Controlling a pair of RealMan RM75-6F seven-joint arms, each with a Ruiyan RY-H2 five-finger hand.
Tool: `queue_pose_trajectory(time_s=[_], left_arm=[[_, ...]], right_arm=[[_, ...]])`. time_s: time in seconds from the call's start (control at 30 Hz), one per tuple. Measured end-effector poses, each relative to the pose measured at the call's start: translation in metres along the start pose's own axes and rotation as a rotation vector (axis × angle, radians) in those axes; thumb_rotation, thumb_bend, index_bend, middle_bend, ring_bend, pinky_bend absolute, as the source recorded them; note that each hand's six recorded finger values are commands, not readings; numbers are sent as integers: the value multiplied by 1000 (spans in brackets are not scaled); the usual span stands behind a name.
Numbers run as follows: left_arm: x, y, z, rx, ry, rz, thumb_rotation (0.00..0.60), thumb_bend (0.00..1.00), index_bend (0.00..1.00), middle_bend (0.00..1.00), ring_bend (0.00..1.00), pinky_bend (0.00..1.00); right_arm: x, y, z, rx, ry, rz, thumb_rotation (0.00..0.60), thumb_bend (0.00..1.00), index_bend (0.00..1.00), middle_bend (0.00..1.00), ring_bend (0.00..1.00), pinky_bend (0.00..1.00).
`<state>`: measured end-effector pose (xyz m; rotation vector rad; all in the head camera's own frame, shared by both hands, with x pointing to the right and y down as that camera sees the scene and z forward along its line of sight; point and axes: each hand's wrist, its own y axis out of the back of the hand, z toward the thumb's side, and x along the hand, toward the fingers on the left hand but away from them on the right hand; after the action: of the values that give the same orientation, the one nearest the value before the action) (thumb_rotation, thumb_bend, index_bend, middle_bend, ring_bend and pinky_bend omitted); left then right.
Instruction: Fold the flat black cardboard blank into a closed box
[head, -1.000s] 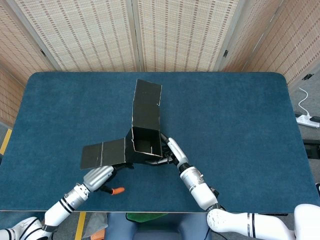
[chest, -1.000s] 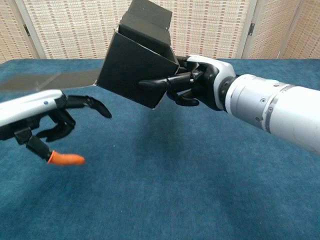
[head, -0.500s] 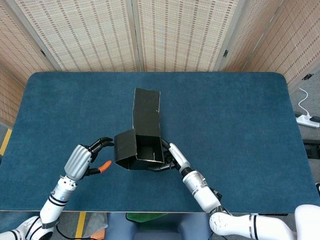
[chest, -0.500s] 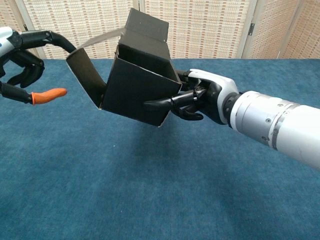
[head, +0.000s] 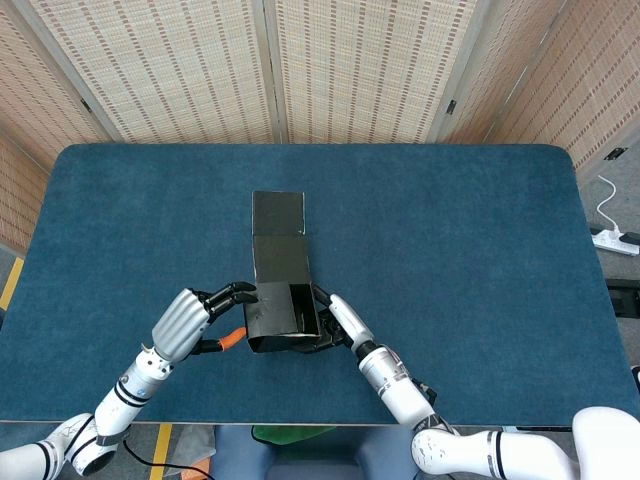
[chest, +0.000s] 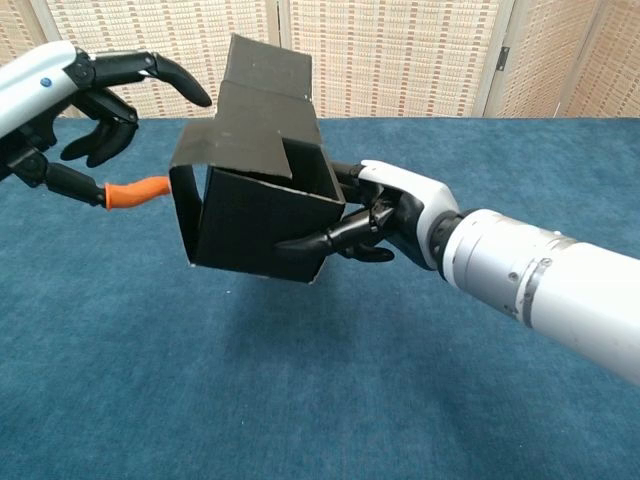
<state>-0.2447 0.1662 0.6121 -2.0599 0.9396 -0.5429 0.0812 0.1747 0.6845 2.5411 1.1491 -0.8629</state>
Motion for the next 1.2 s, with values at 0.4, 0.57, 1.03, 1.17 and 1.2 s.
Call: queue_pose_trajectory(time_s=[0.4, 0.57, 1.03, 1.17, 1.2], left_arm=[[2, -34, -2, 79, -75, -92, 600, 321, 396, 409, 837, 926], [1, -52, -8, 128, -95, -126, 600, 321, 408, 419, 837, 920], [-9, -86, -16, 295, -173, -197, 600, 320, 435, 426, 837, 912], [-12, -91, -17, 304, -185, -216, 600, 321, 483, 453, 837, 909], [-13, -91, -18, 307, -186, -218, 600, 320, 489, 457, 836, 908]], right_arm=[[-13, -8, -21, 68, -24, 1, 600, 195, 354, 511, 774, 1000], [-20, -10, -31, 107, -19, -5, 600, 194, 354, 510, 774, 1000], [-29, -15, -58, 160, -17, -6, 600, 195, 354, 500, 772, 1000], [-30, -19, -63, 165, -16, 0, 600, 195, 354, 496, 771, 1000], [-30, -19, -64, 167, -16, 0, 600, 195, 354, 496, 771, 1000]])
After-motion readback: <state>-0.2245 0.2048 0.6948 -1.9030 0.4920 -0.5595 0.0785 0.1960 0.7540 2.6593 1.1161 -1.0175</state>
